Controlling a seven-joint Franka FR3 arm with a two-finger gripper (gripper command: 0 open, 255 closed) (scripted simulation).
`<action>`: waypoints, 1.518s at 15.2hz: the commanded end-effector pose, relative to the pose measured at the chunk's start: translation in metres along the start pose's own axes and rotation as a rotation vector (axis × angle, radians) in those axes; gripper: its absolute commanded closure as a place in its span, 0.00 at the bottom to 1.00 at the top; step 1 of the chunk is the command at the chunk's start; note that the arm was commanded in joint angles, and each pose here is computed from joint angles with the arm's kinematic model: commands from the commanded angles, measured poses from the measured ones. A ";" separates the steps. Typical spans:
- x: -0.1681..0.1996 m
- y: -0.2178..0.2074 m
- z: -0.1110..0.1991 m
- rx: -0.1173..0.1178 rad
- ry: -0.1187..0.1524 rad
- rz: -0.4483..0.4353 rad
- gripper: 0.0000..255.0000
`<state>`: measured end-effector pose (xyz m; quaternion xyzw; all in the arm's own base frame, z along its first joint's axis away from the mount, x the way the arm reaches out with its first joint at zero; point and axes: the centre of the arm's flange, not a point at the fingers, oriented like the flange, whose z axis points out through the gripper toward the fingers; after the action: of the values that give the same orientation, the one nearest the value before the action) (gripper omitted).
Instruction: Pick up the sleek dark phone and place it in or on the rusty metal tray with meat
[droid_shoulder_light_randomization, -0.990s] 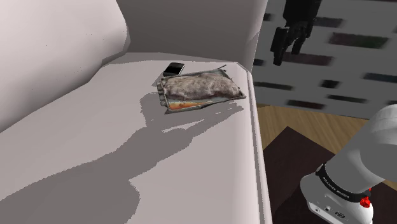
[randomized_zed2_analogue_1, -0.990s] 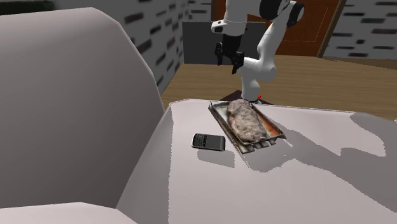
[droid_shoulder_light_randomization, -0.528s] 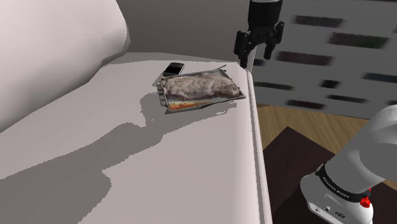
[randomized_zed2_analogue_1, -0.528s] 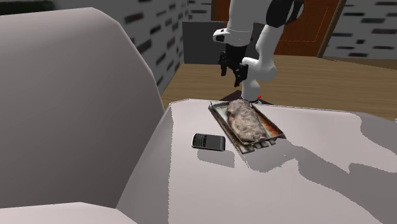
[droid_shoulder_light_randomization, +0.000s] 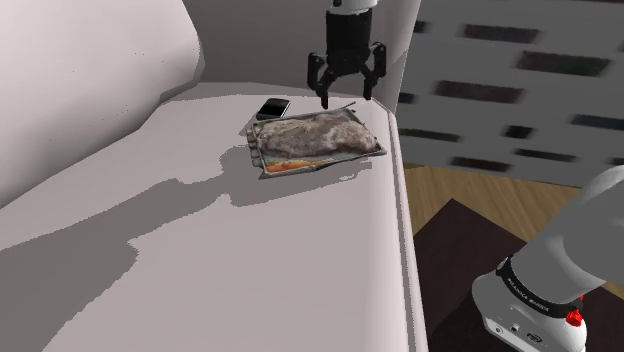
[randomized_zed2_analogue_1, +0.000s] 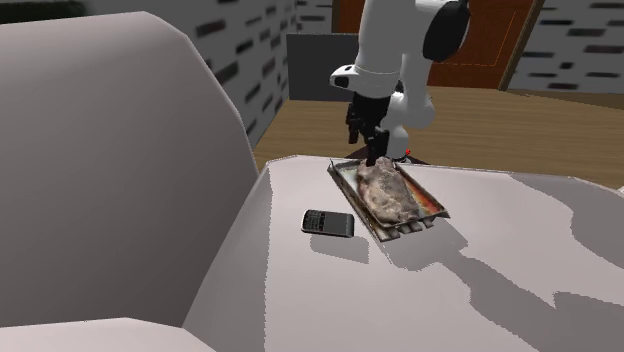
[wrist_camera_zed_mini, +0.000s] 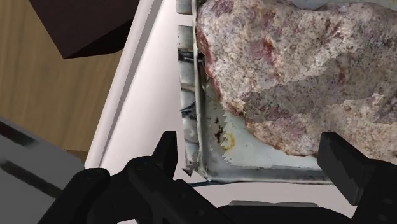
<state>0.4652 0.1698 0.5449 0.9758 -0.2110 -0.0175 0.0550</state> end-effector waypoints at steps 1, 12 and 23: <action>0.018 -0.020 0.002 0.007 0.000 0.050 0.00; 0.115 -0.121 0.011 0.037 0.003 0.305 0.00; 0.129 -0.134 0.052 0.041 0.004 0.337 0.00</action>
<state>0.6340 0.2322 0.4781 0.9276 -0.3717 -0.0020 0.0378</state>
